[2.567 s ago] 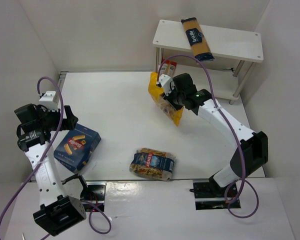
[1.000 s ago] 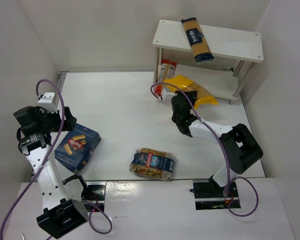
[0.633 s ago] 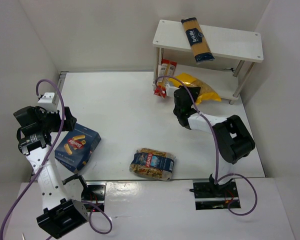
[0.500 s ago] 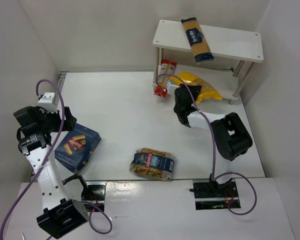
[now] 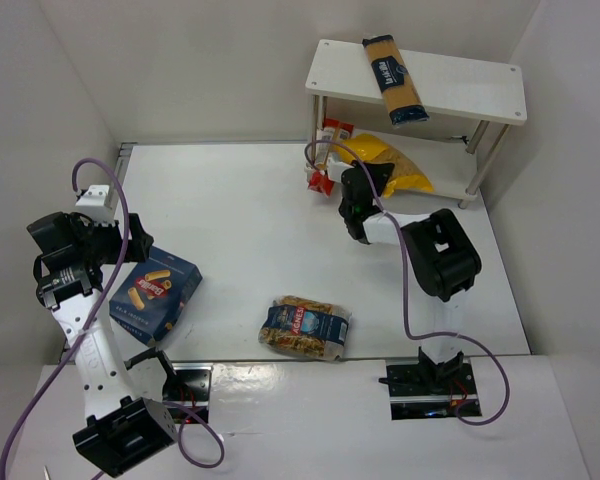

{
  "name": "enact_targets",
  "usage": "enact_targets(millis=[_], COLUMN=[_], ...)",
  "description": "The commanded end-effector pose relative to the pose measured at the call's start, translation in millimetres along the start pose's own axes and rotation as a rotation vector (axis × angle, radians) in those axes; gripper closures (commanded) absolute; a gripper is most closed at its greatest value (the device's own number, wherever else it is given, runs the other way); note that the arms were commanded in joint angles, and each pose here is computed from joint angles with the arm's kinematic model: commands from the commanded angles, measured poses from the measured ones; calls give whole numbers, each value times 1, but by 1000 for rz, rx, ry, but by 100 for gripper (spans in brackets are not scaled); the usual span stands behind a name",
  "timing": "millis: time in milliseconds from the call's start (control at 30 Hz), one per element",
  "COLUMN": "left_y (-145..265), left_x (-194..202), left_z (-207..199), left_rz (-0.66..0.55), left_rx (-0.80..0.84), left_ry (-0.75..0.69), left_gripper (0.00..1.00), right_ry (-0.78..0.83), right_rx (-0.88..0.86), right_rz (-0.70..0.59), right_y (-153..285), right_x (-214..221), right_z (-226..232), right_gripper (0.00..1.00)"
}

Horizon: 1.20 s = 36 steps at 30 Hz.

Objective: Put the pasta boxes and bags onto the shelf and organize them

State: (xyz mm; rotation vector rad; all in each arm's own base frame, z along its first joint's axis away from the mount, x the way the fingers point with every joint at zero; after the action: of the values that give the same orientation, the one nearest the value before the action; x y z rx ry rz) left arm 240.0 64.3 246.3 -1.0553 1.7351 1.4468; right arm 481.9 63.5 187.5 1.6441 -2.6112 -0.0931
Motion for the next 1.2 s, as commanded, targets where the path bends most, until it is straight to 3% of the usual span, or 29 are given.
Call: enact_targets(millis=[0, 667, 1100, 1167], left_y=[-1, 0, 0, 0], left_x=[-3, -3, -3, -3], left_z=[0, 2, 2, 2], left_rz=[-15, -14, -14, -14], left_rx=[12, 3, 3, 3], left_ry=[-26, -25, -25, -25], left_gripper=[0, 0, 0, 0], right_ry=[-190, -174, -239, -245], right_rx=[129, -137, -208, -207], right_rz=[14, 64, 48, 29], right_y=[-8, -30, -34, -31], right_x=[-6, -24, -37, -42], right_z=[-43, 32, 38, 34], right_gripper=[100, 100, 98, 84])
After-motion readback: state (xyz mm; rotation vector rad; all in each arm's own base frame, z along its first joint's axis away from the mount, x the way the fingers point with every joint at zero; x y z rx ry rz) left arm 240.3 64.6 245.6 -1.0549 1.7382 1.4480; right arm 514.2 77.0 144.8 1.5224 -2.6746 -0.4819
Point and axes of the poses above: each gripper's point midway between its finger pads, its own y axis back along the fingers, its own z axis along the line the jaws close on, x = y × z, the point moved 2 cm from there along y, back along the fingers, and after that the axes turned 8 degrees about y, right-handed, at the moved point
